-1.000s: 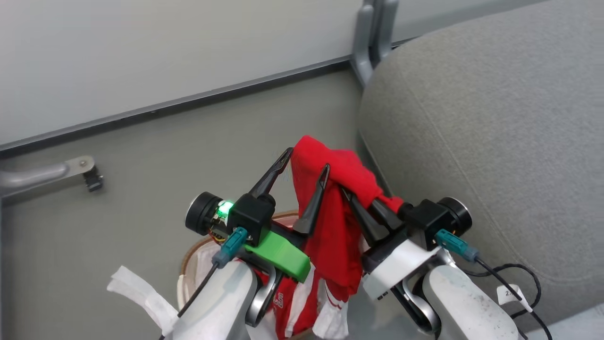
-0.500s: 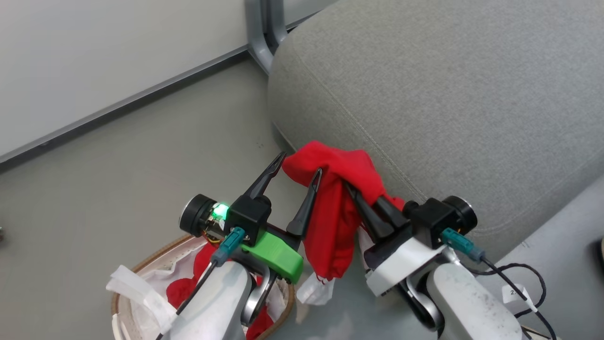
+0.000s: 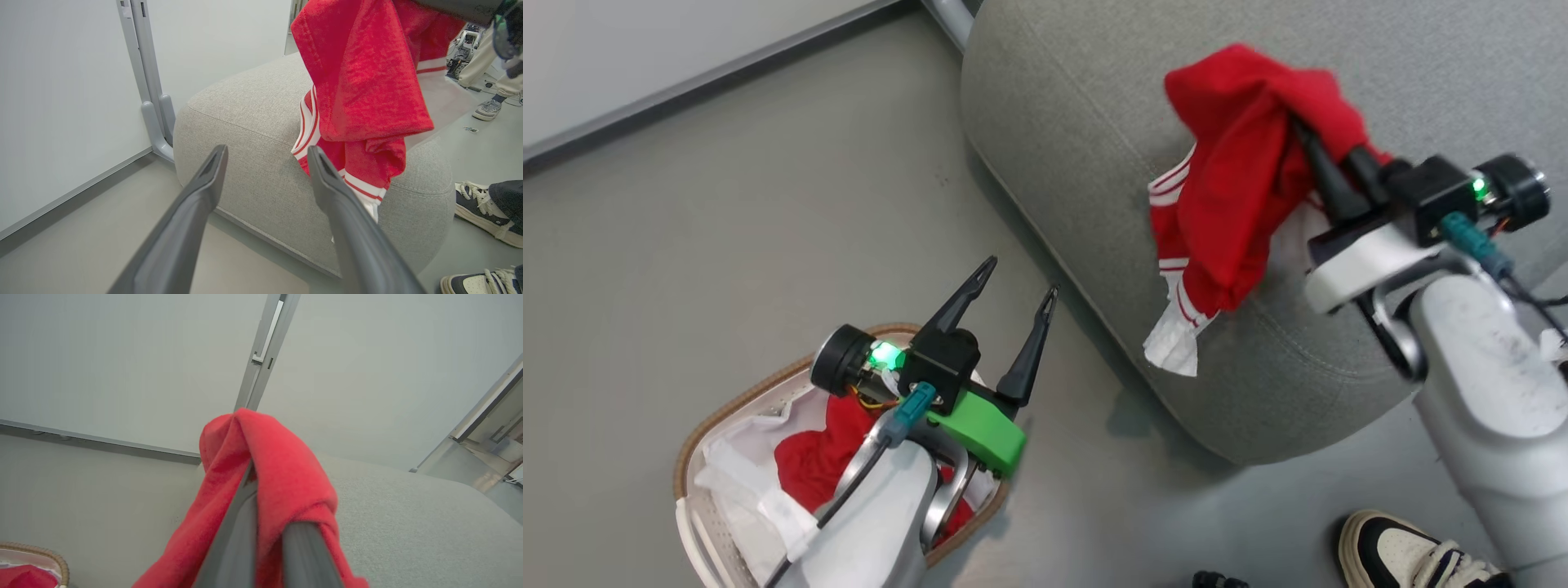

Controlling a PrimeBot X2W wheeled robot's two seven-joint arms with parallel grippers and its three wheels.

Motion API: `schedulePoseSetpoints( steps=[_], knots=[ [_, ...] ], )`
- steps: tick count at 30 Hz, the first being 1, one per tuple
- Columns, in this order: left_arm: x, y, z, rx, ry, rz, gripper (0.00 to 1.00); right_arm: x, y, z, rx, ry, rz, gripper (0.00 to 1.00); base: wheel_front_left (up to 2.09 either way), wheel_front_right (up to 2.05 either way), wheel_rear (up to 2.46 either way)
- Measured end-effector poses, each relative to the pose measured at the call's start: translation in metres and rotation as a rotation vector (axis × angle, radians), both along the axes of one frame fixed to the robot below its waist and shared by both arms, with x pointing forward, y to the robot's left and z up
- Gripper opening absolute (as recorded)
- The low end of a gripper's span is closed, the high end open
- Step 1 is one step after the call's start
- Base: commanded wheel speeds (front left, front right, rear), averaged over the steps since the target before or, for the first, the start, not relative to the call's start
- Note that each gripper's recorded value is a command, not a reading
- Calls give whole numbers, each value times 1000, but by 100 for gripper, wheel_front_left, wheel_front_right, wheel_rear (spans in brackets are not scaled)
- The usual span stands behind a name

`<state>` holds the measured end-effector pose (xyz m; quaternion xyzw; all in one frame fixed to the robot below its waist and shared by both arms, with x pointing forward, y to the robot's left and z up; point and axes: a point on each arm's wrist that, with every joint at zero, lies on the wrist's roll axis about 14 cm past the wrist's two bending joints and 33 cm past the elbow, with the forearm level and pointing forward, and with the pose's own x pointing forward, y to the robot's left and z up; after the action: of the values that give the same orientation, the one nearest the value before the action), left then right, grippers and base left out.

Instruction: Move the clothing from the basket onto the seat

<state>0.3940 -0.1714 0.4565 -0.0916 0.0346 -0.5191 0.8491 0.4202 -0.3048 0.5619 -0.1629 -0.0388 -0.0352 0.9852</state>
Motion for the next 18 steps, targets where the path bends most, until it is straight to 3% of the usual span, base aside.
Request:
schedulePoseSetpoints(
  steps=[10,18],
  knots=[
    [31,20,-36,35,30,48,100,57,-80,43,-116,-48,-152,0,0,0,0],
    [47,34,-71,63,79,81,100,85,-131,18,-132,33,-286,0,0,0,0]
  ],
)
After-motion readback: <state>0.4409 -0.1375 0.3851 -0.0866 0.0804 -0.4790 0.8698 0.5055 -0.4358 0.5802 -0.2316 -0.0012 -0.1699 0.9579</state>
